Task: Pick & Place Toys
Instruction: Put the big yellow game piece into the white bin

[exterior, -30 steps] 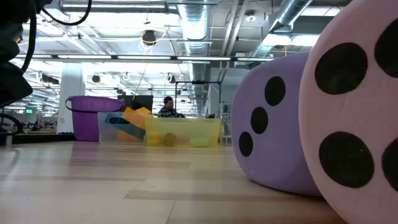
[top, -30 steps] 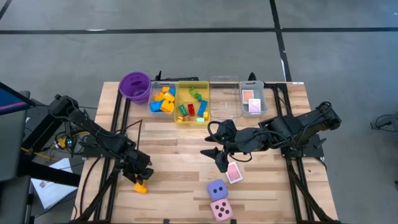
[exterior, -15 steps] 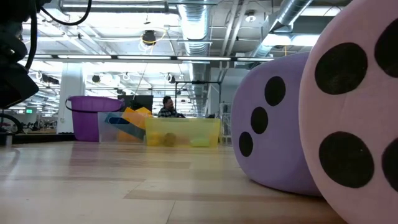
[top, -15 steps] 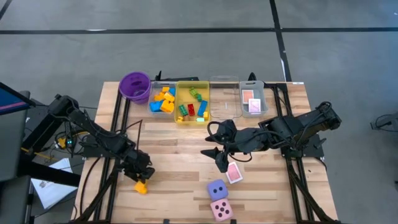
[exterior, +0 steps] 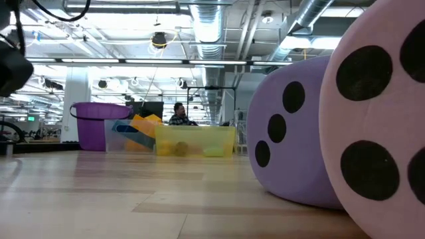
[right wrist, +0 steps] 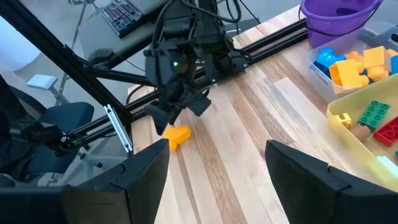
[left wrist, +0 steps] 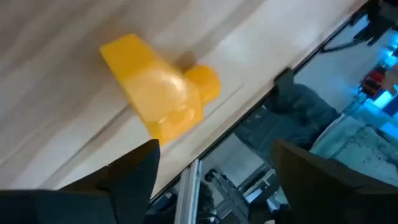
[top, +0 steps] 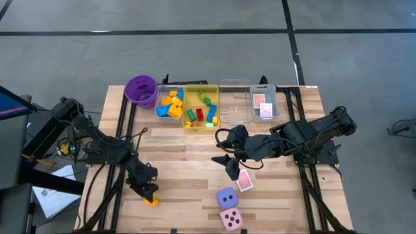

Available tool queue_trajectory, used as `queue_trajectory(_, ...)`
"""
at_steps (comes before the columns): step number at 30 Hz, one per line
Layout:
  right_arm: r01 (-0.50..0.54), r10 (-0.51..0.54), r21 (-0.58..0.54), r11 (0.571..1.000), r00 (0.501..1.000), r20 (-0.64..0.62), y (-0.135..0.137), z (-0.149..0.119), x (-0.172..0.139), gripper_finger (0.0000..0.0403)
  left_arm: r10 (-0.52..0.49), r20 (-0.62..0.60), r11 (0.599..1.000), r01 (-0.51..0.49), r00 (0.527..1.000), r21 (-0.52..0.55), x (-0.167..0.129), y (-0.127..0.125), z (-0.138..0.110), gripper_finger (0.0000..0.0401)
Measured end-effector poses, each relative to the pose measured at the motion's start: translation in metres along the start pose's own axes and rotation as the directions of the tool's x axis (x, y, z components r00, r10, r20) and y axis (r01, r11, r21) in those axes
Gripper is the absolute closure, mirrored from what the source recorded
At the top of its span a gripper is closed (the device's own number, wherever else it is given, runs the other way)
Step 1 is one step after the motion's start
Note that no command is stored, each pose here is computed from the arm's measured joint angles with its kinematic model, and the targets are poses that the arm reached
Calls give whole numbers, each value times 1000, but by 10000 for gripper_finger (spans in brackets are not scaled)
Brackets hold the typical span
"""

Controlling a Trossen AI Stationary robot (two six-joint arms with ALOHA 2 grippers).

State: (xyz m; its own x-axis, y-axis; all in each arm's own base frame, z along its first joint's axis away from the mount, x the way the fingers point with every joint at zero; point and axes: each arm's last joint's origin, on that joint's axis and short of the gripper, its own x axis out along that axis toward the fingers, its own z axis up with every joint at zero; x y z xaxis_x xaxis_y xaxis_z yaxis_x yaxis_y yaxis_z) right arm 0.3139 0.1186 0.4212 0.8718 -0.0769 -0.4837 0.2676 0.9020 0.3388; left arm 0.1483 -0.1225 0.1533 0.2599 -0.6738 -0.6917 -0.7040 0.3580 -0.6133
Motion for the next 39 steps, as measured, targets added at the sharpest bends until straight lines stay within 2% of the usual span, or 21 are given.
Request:
queue_trajectory(5,1,-1,0,1000,1000,1,0,0,0,143,14,-5,1000,-14,1000,-13,1,-1,-6,90)
queue_trajectory(10,22,-22,8,1000,1000,17,-1,1,0,143,-62,41,998,61,997,34,-5,-25,-12,96)
queue_trajectory(13,39,-39,10,999,999,29,-2,1,0,143,-77,88,994,70,993,83,-13,-42,-18,99)
queue_trajectory(18,51,-52,23,998,997,49,-5,5,2,143,19,126,989,-37,992,142,-31,-61,-34,100)
queue_trajectory(24,60,-64,45,997,995,76,-11,13,6,143,230,186,956,-257,955,140,-49,-75,-56,100)
queue_trajectory(28,80,-80,7,997,993,82,-17,16,8,143,302,278,933,-342,912,109,-38,-84,-69,100)
queue_trajectory(31,88,-86,-22,996,993,83,-20,18,9,143,269,348,944,-318,898,91,-18,-89,-74,100)
queue_trajectory(35,58,-53,-86,995,997,61,-18,17,9,143,221,382,955,-278,898,100,7,-95,-71,100)
queue_trajectory(39,12,-7,-151,989,999,32,-15,15,8,143,231,393,955,-284,890,83,22,-97,-63,100)
